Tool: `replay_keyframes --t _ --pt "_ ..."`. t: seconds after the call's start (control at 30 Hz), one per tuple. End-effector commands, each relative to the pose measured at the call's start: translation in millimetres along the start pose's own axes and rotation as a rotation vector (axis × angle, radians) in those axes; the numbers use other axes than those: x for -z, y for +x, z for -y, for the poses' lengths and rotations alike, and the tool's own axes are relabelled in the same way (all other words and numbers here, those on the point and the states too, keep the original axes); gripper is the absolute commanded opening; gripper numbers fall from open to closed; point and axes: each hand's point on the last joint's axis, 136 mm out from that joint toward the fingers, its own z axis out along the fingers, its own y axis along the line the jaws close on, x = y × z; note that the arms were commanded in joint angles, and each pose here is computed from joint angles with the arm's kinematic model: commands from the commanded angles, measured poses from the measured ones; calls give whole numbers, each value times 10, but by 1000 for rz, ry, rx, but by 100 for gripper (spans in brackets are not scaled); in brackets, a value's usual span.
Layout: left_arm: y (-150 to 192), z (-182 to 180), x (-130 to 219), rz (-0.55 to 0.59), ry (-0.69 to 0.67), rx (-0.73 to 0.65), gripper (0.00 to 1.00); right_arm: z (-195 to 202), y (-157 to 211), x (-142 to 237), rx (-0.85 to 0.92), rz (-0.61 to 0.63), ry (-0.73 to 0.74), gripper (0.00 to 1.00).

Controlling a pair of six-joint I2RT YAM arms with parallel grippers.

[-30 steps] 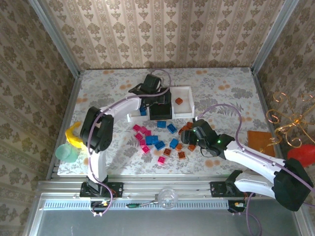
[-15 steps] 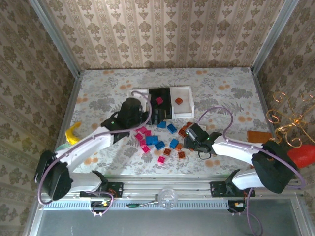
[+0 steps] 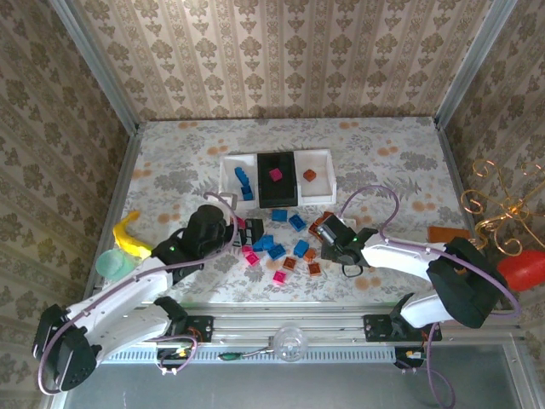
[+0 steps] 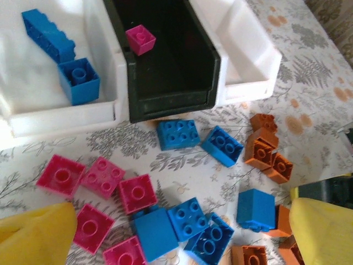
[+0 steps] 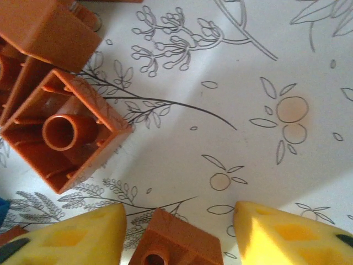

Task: Sort the legos into containers by color
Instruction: Pick up the lego from the bottom-center of the table.

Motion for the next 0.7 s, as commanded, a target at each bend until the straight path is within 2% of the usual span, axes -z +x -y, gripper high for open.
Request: replay_keyframes --t 0.0,0.17,0.4,0.57,0.67 --pt "107 -89 27 -23 -39 11 100 68 161 -8 17 -57 33 51" --pt "178 -114 13 -42 -42 14 100 -23 86 96 27 -32 -19 43" --pt "247 -121 5 -70 -39 7 100 -164 -198 396 58 55 -84 39" --pt "375 -157 -6 -105 -54 -10 100 -433 -854 711 64 199 -150 39" --pt "470 -164 -9 -137 -64 -21 100 -585 -1332 714 52 279 -147 39"
